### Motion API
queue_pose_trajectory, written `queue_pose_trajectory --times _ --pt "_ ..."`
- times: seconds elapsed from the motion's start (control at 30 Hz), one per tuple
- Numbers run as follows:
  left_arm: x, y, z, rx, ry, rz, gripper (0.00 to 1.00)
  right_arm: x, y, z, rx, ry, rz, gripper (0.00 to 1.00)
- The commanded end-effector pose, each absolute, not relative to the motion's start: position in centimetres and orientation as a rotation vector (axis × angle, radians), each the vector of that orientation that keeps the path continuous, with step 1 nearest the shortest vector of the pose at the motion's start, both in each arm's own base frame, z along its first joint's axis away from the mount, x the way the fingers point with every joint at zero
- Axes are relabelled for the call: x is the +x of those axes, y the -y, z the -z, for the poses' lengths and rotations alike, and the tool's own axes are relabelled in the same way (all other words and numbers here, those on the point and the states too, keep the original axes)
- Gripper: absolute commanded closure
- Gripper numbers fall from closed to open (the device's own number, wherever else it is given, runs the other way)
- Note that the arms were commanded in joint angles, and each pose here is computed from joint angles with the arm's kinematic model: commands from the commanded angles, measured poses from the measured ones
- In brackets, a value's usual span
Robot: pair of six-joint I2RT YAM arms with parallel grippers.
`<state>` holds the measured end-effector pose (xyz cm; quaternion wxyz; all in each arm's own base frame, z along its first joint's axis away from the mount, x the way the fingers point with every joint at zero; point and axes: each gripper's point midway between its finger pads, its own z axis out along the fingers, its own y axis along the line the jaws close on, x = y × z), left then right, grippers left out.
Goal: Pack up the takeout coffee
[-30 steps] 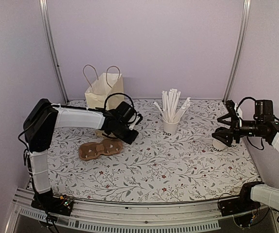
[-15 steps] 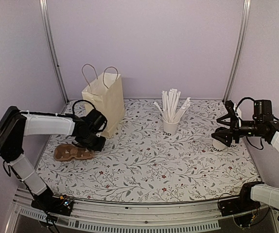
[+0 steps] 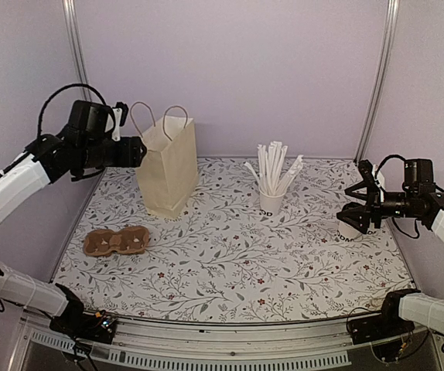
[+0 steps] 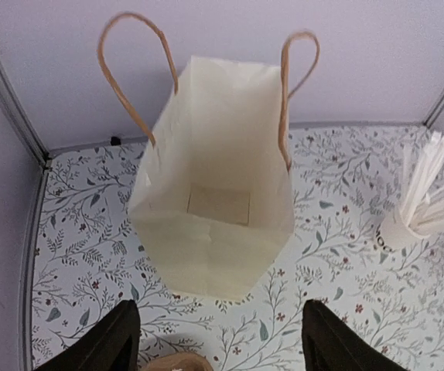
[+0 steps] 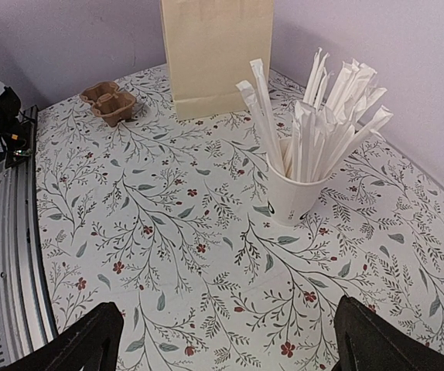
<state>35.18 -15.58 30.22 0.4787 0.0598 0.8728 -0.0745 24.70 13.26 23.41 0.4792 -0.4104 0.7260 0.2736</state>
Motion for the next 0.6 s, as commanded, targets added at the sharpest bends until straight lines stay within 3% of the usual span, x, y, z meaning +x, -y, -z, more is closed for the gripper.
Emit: queue_pose_trajectory --times 0.0,0.2,0.33,0.57 --pt "37.7 12.8 -34.2 0.145 -2.062 0.061 0.23 24.2 -13.4 -23.4 -1.019 -1.758 -0.669 0.01" --pt "42.8 12.1 -34.5 0.131 -2.099 0.100 0.15 24.3 -13.3 -23.4 -1.017 -1.763 -0.650 0.01" --pt "45.6 12.1 -33.0 0.142 -2.139 0.152 0.15 24.4 -13.2 -23.3 -1.014 -1.763 -0.637 0.01" --pt "49.6 12.2 -30.6 0.169 -2.191 0.221 0.29 24.4 -13.1 -23.3 -1.015 -1.765 -0.630 0.01"
